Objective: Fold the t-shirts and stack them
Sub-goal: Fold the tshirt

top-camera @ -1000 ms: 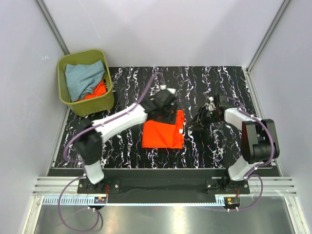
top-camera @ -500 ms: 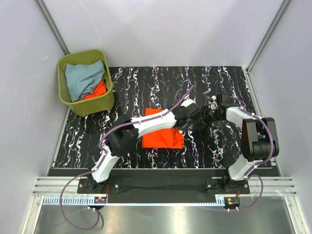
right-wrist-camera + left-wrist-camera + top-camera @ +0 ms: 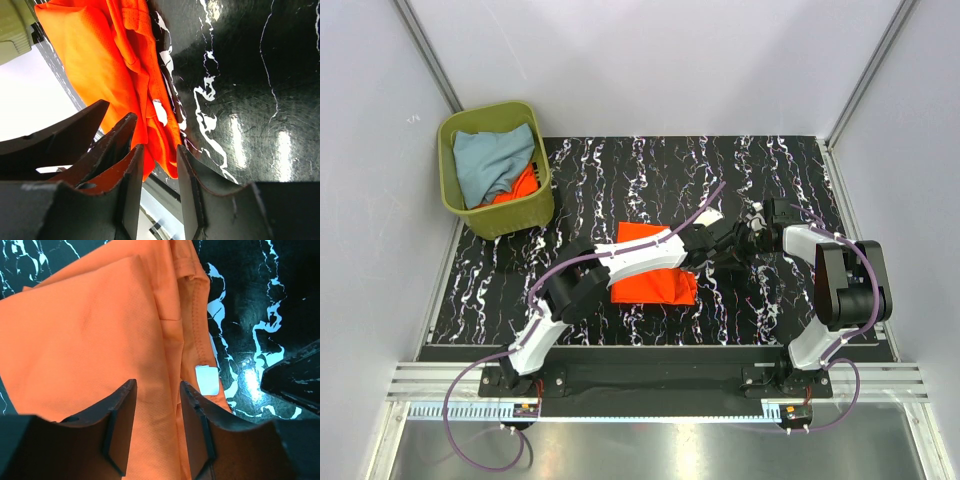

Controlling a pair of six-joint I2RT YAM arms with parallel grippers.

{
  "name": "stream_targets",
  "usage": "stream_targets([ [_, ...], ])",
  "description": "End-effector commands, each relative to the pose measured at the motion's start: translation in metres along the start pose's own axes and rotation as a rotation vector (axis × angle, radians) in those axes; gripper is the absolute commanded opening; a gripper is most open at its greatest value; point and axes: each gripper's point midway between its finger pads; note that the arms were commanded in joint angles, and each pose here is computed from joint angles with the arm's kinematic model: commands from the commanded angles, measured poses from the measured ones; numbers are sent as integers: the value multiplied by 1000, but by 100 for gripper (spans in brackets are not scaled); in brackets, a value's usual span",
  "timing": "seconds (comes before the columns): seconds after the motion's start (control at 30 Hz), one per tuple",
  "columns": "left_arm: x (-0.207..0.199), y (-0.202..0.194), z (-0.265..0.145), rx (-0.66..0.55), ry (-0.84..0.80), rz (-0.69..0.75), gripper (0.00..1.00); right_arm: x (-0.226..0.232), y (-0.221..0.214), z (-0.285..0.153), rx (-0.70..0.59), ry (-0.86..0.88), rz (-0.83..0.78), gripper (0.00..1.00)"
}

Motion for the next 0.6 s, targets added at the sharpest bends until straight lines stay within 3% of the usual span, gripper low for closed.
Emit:
stream_targets([
  [0.0,1,13,3,-32,31,3,44,8,0,-1,13,49,-9,40],
  [0.2,3,9,11,-22,68,39,42,10,0,0,16,56,-10,39],
  [0.57,14,18,1,-53,96,43,5,11,-4,7,66,96,15,33],
])
Point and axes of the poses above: each gripper's point midway between its finger pads, its own z axis out along the fingers, its own x axis along the line the jaws close on, y = z × x, and after that the axes turned 15 degrees about z, right-handed
